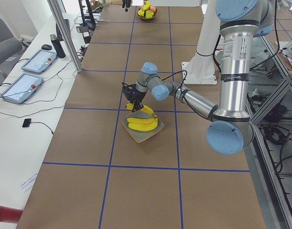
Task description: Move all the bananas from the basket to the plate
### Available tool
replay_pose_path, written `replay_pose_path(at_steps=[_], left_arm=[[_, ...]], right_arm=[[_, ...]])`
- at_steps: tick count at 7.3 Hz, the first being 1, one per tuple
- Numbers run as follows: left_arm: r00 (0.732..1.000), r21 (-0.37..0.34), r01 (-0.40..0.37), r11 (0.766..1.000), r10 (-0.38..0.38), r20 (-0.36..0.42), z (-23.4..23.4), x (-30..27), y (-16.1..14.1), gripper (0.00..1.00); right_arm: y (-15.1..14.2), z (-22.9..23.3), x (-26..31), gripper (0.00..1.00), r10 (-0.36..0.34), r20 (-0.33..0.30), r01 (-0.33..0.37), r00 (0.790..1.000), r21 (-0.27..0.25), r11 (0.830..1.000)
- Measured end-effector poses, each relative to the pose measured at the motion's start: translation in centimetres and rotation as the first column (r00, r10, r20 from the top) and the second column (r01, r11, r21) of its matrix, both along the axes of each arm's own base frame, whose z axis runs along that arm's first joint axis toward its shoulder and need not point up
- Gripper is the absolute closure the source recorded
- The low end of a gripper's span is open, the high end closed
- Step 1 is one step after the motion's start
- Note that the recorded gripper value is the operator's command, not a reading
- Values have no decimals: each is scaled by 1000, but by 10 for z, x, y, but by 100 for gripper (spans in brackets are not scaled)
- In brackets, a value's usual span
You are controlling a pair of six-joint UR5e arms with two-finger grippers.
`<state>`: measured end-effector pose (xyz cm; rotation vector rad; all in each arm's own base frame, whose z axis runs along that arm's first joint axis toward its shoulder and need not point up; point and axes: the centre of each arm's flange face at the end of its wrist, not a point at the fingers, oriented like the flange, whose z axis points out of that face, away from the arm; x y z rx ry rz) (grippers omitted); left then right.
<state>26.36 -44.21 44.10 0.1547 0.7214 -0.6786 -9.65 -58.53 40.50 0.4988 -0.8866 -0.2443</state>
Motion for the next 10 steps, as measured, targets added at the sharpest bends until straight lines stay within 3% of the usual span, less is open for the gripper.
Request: replay_pose_path(at_steps=[1, 2, 3, 6, 8, 10], left_arm=[[999, 3, -6, 1000, 6, 31, 5, 1, 0, 54], [999, 6, -16, 1000, 16, 49, 8, 5, 2, 32], [998, 12, -28, 1000, 27, 63, 10, 13, 6, 3], [992, 59, -53, 997, 46, 117, 13, 34, 18, 0], [984, 113, -118, 987, 101, 148, 7, 32, 20, 0], [983, 179, -170, 969, 155, 96, -34, 21, 31, 0]], right_arm=[[0, 0, 0, 0, 0, 0, 0, 1000, 0, 1000], [0, 1, 0, 0, 1, -1, -1, 1000, -1, 1000], [-1, 2, 0, 0, 1, -2, -1, 1000, -3, 1000], [-2, 5, 0, 0, 2, -6, -2, 1000, -7, 1000], [-2, 6, 0, 0, 2, -5, -2, 1000, -10, 1000], [0, 18, 9, 0, -3, -18, 2, 1000, -7, 1000]])
